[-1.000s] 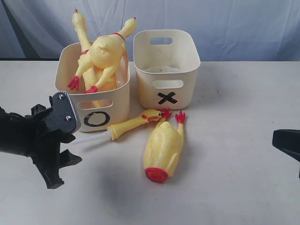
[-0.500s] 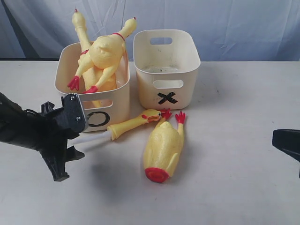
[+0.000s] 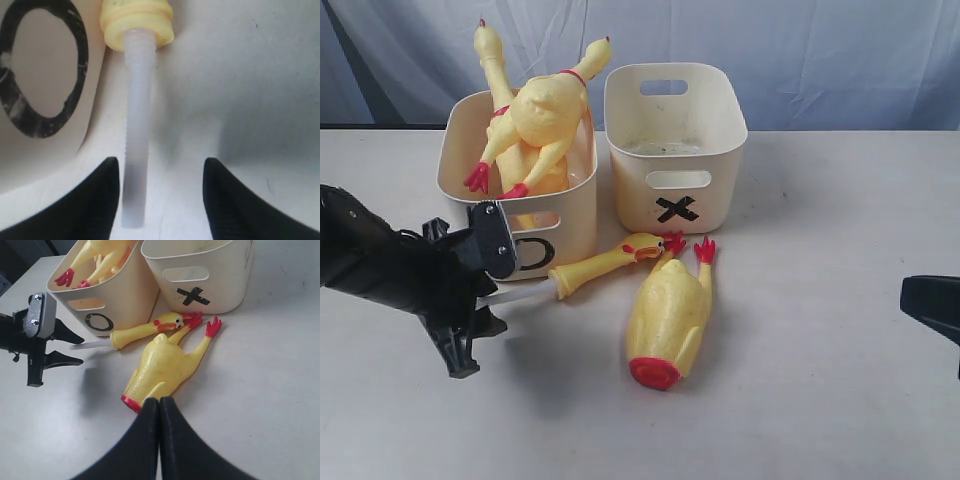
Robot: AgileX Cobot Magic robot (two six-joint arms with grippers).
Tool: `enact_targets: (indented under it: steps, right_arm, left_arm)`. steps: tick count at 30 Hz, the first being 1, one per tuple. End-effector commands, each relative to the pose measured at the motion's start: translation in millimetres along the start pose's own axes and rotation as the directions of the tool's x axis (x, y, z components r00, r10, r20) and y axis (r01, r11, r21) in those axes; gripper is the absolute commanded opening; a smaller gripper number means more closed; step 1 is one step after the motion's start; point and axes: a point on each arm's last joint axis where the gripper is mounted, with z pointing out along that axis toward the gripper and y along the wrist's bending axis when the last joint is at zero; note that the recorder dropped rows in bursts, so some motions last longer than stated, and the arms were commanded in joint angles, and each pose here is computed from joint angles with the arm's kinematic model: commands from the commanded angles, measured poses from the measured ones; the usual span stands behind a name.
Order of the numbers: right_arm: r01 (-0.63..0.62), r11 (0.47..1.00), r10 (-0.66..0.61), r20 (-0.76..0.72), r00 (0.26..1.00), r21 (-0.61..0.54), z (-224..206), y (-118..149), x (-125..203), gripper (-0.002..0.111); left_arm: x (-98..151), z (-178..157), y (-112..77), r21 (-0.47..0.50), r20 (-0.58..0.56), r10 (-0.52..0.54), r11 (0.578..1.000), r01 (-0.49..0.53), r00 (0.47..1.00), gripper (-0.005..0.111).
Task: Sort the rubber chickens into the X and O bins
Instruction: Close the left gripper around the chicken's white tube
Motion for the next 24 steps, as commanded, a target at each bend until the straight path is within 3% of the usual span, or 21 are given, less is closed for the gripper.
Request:
enact_targets:
  steps: [1, 24]
  right_arm:
    - [0.004, 1.000, -0.004, 0.005, 1.000, -0.005, -0.4, 1.0, -2.1, -0.001]
    - [0.003, 1.000, -0.003, 0.007, 1.000, -0.006, -0.4, 1.1, -2.3, -0.001]
  left_arm:
    - [-4.6, 0.7, 2.4, 0.004, 0.013, -0.004, 1.000, 0.004, 1.000, 0.045]
    - [-6.5, 6.9, 1.3, 0.052, 0.017, -0.021, 0.998, 0.021, 1.000, 0.045]
